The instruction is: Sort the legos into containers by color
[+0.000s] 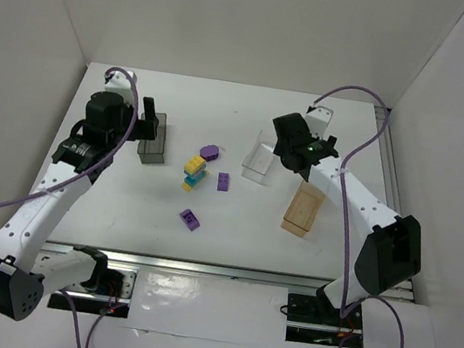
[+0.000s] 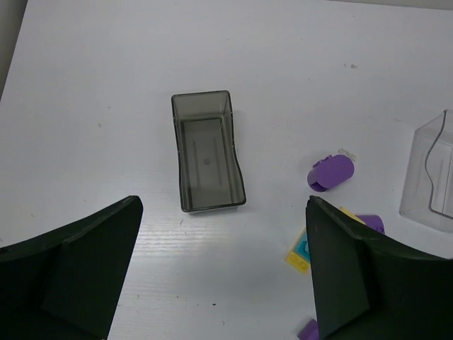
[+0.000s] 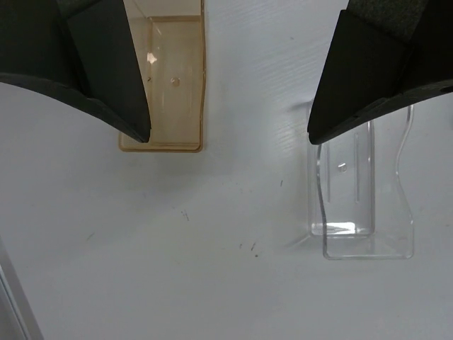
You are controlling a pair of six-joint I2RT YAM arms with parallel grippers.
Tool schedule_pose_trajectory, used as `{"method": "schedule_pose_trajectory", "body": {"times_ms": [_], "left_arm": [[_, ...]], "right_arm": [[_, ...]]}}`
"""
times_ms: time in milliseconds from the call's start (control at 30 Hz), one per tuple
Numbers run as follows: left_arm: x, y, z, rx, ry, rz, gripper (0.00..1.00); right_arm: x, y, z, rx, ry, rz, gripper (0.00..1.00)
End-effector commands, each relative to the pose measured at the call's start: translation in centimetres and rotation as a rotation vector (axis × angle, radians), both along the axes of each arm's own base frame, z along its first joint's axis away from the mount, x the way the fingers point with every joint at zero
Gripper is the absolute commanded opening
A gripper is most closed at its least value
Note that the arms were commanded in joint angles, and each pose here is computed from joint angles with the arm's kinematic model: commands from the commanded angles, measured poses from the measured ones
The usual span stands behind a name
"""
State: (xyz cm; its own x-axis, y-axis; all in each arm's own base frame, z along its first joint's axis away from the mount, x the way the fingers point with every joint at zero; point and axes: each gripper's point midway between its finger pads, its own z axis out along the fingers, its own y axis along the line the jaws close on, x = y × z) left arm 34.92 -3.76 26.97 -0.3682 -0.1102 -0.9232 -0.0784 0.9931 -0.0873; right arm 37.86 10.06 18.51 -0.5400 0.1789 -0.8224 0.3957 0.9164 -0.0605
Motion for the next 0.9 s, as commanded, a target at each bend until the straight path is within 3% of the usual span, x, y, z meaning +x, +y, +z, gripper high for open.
{"method": "schedule_pose_trajectory", "body": {"times_ms": [0, 133, 233, 333, 400, 600, 700, 867], "left_arm": [[-0.2, -0.1, 3.1, 0.011, -0.063, -0.031, 1.00], [0.0, -0.3, 3.3, 0.008, -0.064, -0.039, 1.00], [0.1, -1.6, 2.8, -0.024, -0.047, -0.104, 1.00], [0.3, -3.5, 1.8, -0.051, -0.012, -0.200, 1.00], [0.4, -4.0, 1.5, -0.060, 0.005, -0.226, 1.00], [0.7, -2.3, -2.0, -0.124, 0.224, -0.085, 1.00], [0.4, -1.0, -2.6, -0.132, 0.224, 0.001, 1.00], [0.1, -0.3, -2.0, -0.140, 0.183, 0.032, 0.99]], "right_arm": [[0.6, 2.6, 2.5, 0.055, -0.098, 0.057, 0.99], [0.3, 5.0, 2.8, 0.072, -0.114, 0.132, 0.99], [0.2, 8.7, 2.5, 0.135, -0.095, 0.298, 0.99], [-0.3, 10.6, 1.0, 0.239, -0.084, 0.301, 0.99], [-1.9, 14.0, -1.7, 0.280, 0.022, 0.463, 0.99], [-4.6, 18.7, -7.2, 0.186, 0.132, 0.590, 0.97], [-5.0, 20.4, -8.9, 0.215, 0.174, 0.638, 0.88], [-4.7, 22.1, -11.5, 0.201, 0.219, 0.677, 0.86]]}}
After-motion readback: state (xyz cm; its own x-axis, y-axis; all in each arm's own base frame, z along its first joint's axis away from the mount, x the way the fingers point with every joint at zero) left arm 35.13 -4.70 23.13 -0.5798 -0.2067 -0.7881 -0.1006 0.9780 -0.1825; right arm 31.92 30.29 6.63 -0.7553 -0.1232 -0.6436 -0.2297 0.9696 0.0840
